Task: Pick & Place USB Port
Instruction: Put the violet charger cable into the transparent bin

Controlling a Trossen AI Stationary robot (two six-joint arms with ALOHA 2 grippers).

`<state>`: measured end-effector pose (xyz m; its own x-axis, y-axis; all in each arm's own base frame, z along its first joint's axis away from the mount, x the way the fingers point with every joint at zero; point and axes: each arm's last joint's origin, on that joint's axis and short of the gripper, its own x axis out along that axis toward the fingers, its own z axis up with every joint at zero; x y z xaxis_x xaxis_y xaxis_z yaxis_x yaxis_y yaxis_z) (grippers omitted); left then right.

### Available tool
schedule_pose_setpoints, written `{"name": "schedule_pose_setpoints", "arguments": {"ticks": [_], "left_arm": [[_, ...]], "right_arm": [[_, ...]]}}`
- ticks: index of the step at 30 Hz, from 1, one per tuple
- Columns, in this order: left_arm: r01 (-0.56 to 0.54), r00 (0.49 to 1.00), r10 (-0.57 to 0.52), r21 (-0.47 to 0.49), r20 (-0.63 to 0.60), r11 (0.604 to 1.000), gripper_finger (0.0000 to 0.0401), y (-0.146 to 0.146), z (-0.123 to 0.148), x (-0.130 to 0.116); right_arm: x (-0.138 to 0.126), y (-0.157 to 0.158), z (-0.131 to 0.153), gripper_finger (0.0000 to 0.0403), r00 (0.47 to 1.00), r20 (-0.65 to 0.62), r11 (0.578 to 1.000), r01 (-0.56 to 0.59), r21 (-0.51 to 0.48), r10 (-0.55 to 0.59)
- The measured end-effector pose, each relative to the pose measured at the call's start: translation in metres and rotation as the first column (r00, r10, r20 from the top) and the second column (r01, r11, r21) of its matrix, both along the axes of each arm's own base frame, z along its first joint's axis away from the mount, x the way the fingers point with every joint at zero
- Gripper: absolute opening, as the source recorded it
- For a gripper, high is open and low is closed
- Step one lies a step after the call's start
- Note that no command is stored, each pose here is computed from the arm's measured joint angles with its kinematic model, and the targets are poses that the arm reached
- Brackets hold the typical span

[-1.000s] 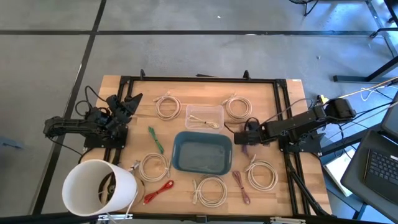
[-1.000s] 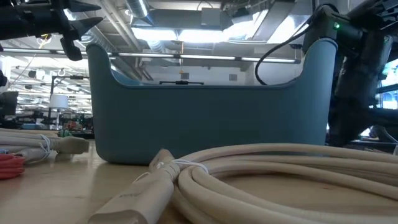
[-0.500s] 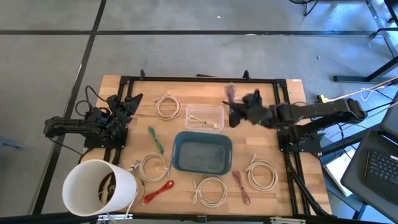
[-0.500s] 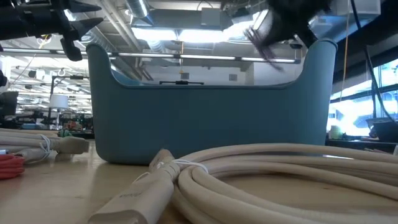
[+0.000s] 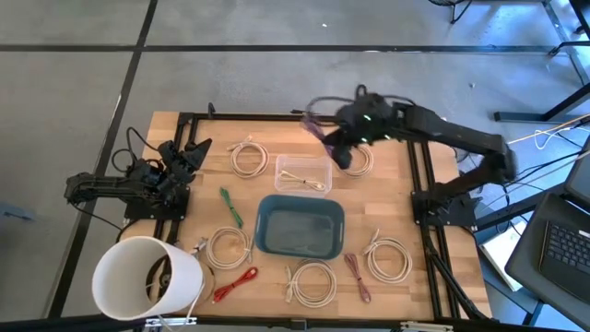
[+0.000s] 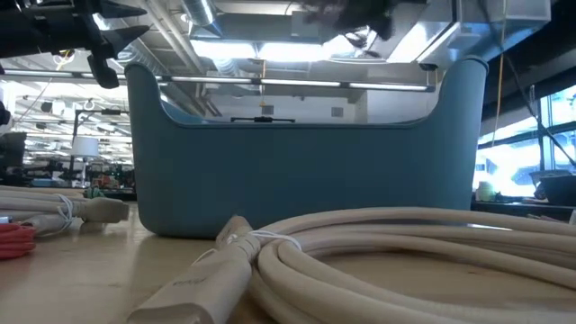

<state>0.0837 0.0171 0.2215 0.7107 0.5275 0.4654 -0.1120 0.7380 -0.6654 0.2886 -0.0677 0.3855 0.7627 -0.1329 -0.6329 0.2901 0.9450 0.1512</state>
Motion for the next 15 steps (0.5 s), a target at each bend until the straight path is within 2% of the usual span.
{"name": "schedule_pose_setpoints", "arguments": {"ticks": [4, 9, 12, 15], "left_arm": [[0.000, 1.000, 0.000, 0.000, 0.000, 1.000, 0.0104, 0.000, 0.000, 0.000], [0.000, 1.000, 0.000, 0.000, 0.000, 1.000, 0.0104, 0.000, 0.000, 0.000], [0.000, 1.000, 0.000, 0.000, 0.000, 1.000, 0.0104, 0.000, 0.000, 0.000], [0.000, 1.000, 0.000, 0.000, 0.000, 1.000, 0.0104, 0.000, 0.000, 0.000]], "right_arm": [[0.037, -0.015, -0.015, 0.0011, 0.978, -0.168, 0.992, -0.124, 0.013, 0.125], [0.069, -0.030, -0.046, 0.0011, 0.873, -0.435, 0.975, -0.208, 0.075, 0.220], [0.084, -0.035, -0.064, 0.0011, 0.810, -0.517, 0.961, -0.251, 0.120, 0.276], [0.096, -0.039, -0.081, 0.0011, 0.775, -0.542, 0.946, -0.276, 0.173, 0.325]]}}
